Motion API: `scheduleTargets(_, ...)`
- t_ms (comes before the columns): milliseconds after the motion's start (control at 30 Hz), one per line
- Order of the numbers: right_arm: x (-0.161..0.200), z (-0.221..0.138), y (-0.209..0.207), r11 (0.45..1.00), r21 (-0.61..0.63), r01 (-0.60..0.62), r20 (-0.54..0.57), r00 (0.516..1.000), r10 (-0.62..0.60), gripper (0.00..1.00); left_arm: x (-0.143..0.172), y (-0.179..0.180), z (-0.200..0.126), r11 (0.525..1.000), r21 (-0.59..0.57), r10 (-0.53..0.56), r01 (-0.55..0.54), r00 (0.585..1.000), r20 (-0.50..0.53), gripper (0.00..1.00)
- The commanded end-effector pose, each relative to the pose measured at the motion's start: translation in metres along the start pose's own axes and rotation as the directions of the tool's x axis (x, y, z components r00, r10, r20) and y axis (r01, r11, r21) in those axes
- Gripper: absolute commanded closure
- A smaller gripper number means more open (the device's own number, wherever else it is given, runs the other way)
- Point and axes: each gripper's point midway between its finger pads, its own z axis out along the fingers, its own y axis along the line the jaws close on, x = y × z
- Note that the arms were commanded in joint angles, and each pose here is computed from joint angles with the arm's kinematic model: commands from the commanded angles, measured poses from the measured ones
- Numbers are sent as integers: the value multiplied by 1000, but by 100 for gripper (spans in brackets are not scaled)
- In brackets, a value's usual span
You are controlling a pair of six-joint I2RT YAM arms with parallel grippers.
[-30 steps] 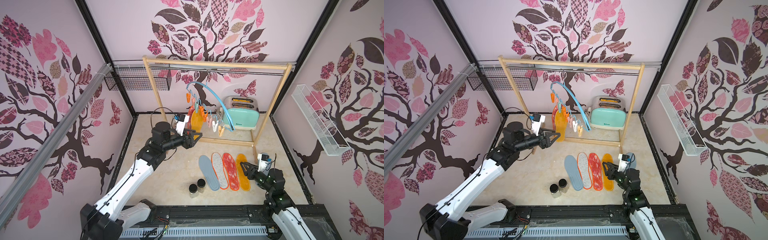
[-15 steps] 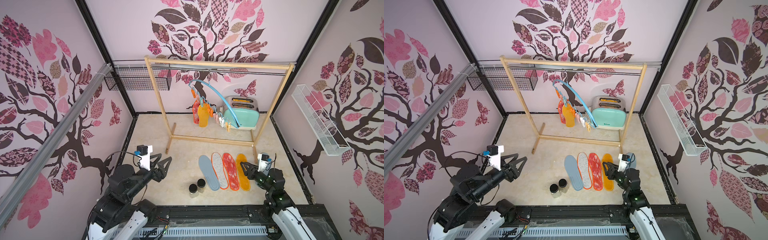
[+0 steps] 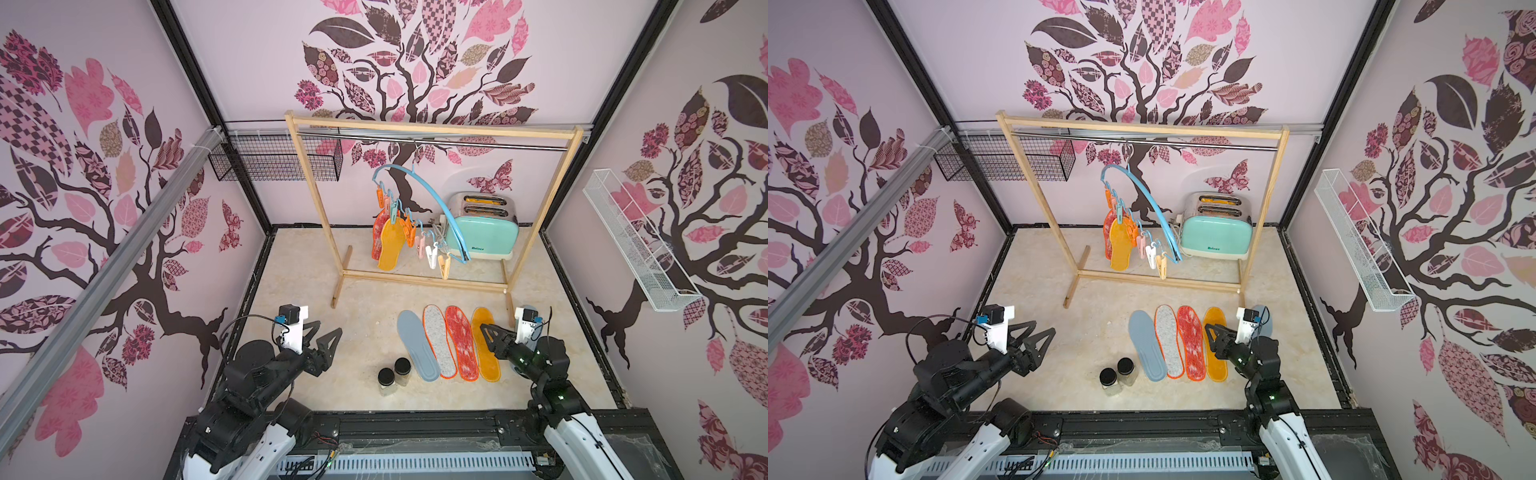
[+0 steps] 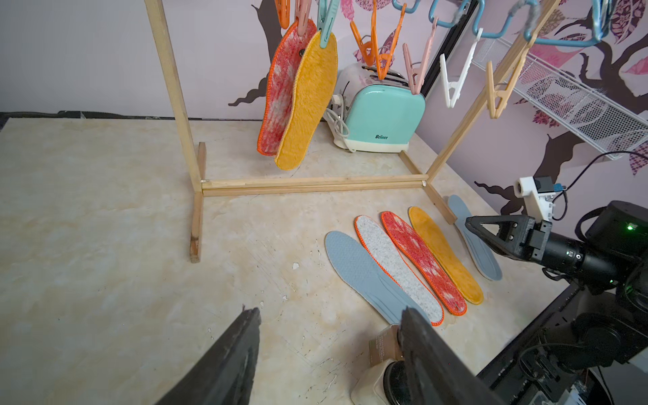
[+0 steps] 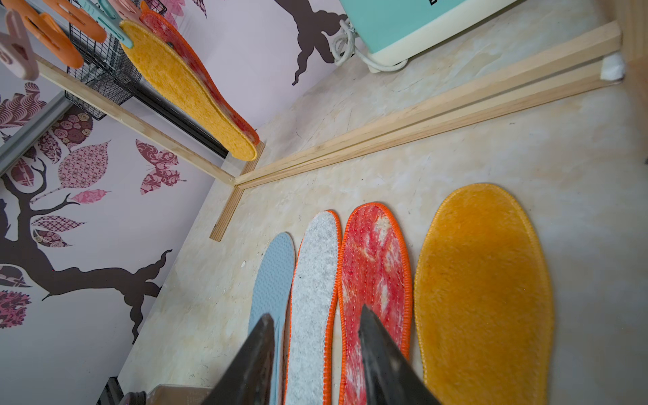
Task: Take the shoe insoles off the hanger
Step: Remove the insole from the hanger.
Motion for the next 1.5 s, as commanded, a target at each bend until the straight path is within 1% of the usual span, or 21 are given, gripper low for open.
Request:
scheduleTargets(0,-13,-2,13,999,-31,22,31,999,-21,57,-2,-2,-1,1000,12,12,-12,1000,18,32)
scheduleTargets(600,-12,1,12,999,-22,26,22,999,-26,57,1,-9,3,999,49,21,-21,1000,-6,34)
scheduleTargets(800,-12,0,12,999,-21,27,18,999,-27,57,-1,-10,-2,998,55,23,-24,1000,16,34)
scheduleTargets(967,-12,0,11,1000,-12,24,17,1000,-24,57,0,-11,-2,998,63,27,-28,1000,10,35)
scheduleTargets(1067,-10,1,11,1000,-15,20,8,1000,-20,57,0,-11,2,998,60,11,-11,1000,-2,35)
scheduleTargets(1133,-10,1,13,1000,-26,17,8,1000,-17,57,-1,-12,10,998,57,-26,28,999,-35,35)
scheduleTargets(1200,-10,1,13,1000,-26,17,12,1000,-17,57,-4,-17,22,995,68,-71,78,993,-90,35)
scheduleTargets(1267,-12,1,10,1000,-9,15,20,1000,-15,57,-12,-30,39,984,121,-119,133,986,-119,37)
scheduleTargets(1300,-11,1,8,1000,0,12,18,1000,-12,57,-16,-39,50,973,170,-136,156,983,-125,37)
scheduleTargets(1333,-11,1,8,1000,1,10,16,1000,-10,57,-22,-43,61,967,197,-142,163,983,-115,38)
scheduleTargets(1400,-10,2,10,1000,-11,8,7,1000,-8,57,-33,-42,82,966,186,-165,179,982,-90,38)
scheduleTargets(1467,-9,2,10,1000,-11,4,5,1000,-4,57,-41,-40,103,969,179,-161,170,985,-64,38)
